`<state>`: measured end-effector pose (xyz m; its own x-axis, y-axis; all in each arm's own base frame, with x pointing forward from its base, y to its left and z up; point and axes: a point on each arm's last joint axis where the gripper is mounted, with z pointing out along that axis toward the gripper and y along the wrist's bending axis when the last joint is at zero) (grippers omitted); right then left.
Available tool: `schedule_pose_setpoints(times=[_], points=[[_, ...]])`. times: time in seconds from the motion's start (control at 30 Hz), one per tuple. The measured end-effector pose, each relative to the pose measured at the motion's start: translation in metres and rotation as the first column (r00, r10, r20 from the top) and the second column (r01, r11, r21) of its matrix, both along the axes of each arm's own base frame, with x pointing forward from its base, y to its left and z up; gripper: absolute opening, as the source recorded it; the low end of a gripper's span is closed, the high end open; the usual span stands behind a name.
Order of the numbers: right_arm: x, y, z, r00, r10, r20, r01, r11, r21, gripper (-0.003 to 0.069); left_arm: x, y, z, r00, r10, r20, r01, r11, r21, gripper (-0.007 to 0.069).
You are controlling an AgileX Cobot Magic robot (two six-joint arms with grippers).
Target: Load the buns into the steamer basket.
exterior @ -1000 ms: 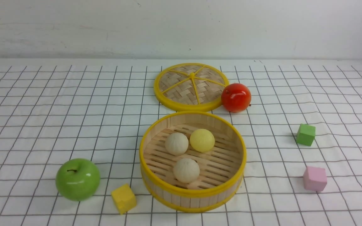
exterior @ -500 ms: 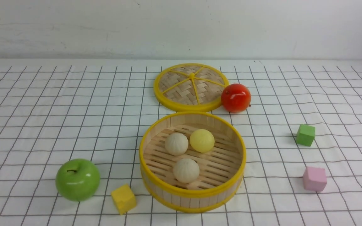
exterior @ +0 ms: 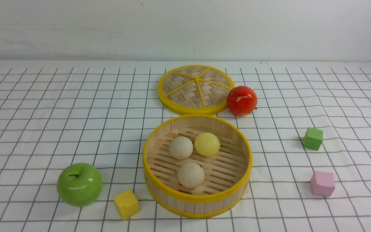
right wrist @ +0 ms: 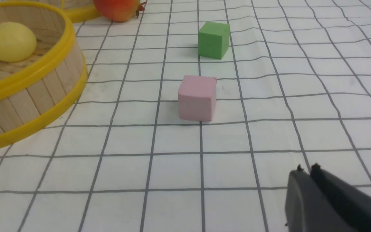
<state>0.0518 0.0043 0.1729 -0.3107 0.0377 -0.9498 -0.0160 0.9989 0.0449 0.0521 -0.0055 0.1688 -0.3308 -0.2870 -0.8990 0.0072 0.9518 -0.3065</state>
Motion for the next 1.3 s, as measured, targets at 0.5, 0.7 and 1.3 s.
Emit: schedule_pose_setpoints(times=[0.5, 0.7, 1.3], points=[[0.0000, 0.0000, 0.0001, 1.000, 0.000, 0.001, 0.000, 1.000, 0.000, 0.0044, 0.0000, 0.0000, 0.0000, 1.000, 0.000, 0.000, 0.000, 1.000, 0.000, 0.0238], [0.0000, 0.0000, 0.0001, 1.000, 0.000, 0.001, 0.000, 1.000, 0.000, 0.0055, 0.0000, 0.0000, 0.0000, 1.000, 0.000, 0.000, 0.000, 1.000, 0.000, 0.0238], [0.0000, 0.0000, 0.0001, 1.000, 0.000, 0.001, 0.000, 1.000, 0.001, 0.0075, 0.0000, 0.0000, 0.0000, 1.000, 0.000, 0.000, 0.000, 1.000, 0.000, 0.0238]])
